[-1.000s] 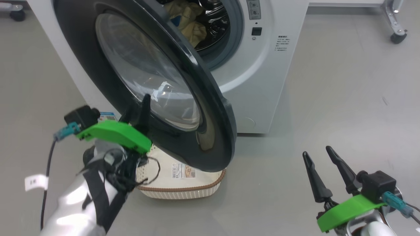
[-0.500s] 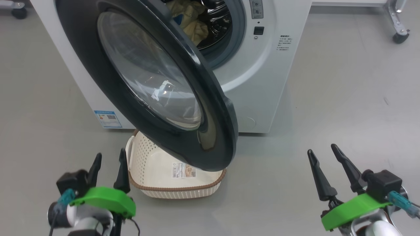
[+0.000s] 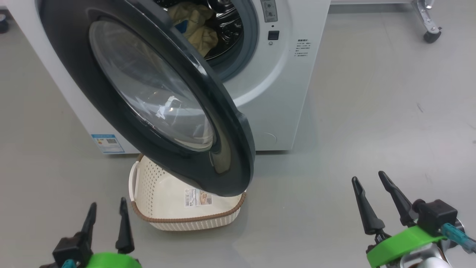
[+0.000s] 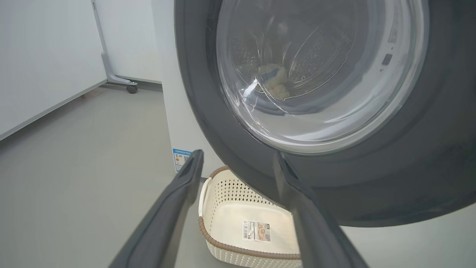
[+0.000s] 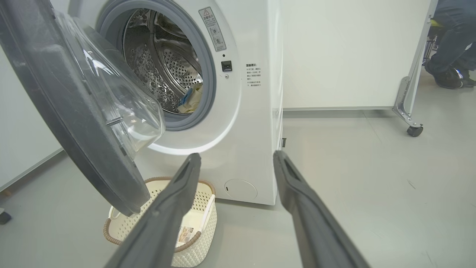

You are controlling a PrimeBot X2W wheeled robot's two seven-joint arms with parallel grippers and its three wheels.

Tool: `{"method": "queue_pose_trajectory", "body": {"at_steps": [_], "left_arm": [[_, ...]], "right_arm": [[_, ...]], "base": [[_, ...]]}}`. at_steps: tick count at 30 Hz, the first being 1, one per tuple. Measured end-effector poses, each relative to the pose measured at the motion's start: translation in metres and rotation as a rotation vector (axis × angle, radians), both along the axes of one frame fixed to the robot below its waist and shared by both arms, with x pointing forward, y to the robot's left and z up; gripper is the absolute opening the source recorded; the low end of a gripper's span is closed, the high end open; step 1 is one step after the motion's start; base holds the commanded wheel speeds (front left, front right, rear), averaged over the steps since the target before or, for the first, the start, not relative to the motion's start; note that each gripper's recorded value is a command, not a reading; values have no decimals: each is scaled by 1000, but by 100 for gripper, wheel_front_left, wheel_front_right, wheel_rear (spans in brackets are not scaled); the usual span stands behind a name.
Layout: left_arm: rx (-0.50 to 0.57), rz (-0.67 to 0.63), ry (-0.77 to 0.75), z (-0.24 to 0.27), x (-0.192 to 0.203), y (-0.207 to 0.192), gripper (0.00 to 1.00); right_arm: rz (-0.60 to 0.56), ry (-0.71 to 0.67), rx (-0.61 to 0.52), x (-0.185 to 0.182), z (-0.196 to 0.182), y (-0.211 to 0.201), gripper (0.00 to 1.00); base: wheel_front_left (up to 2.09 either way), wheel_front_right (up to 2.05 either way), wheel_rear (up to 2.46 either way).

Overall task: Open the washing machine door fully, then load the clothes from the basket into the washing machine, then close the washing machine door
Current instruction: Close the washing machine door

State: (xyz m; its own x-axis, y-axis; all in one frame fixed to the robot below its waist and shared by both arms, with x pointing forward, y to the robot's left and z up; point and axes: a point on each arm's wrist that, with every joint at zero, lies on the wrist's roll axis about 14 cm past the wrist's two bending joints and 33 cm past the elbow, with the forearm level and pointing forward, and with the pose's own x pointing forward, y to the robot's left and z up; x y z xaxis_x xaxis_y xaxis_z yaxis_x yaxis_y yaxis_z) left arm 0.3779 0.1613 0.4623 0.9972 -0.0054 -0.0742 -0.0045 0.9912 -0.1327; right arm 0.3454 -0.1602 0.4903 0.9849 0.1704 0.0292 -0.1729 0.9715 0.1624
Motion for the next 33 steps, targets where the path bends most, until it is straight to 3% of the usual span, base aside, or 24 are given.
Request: {"method": "queue_pose_trajectory", "body": {"at_steps": [23,24,25,33], "left_arm": [[12,-4,-32,8,-14,3,100],[12,-3,-30,7,-14,3,100],[12,-3,-28,6,-15,3,100],[3,3,-25,6,-15,4,100]], "right_arm": [[-85,37,6,-14,-12,-22,100],[-85,41,6,-14,-13,-22,74],[-85,46,5,-14,-15,-22,0],[-84,76,5,-16,-24,-21,0]], "base": [[0,0,0],[0,0,0],[0,0,0],[0,0,0]]}}
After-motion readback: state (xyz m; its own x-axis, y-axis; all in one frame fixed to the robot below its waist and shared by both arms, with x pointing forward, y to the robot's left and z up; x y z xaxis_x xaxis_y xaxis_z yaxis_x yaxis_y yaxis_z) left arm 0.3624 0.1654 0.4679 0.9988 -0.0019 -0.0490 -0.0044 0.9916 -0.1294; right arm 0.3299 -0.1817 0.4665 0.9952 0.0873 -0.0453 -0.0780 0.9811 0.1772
